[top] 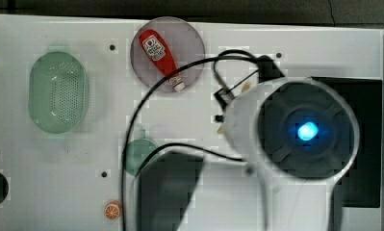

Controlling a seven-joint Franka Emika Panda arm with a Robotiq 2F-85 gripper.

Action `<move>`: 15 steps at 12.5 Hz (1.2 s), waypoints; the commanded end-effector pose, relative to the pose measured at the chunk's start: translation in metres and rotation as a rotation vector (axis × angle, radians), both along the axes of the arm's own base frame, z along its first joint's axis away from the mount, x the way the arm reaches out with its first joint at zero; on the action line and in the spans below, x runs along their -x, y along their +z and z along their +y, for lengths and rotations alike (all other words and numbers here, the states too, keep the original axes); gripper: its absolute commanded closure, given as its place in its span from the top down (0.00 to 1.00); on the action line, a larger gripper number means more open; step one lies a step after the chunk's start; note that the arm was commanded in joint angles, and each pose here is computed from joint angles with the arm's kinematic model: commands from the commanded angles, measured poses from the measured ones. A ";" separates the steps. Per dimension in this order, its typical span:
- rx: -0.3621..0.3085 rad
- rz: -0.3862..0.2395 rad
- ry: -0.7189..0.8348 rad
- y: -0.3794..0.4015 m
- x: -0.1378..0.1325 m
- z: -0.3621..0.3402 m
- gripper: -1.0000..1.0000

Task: Pick banana from table and place on oven.

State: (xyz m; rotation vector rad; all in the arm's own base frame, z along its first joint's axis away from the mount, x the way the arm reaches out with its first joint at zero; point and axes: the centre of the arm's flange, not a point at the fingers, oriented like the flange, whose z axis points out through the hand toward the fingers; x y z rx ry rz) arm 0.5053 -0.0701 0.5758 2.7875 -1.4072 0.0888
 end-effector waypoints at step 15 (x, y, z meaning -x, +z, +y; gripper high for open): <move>0.093 0.104 0.239 -0.155 0.024 -0.299 0.27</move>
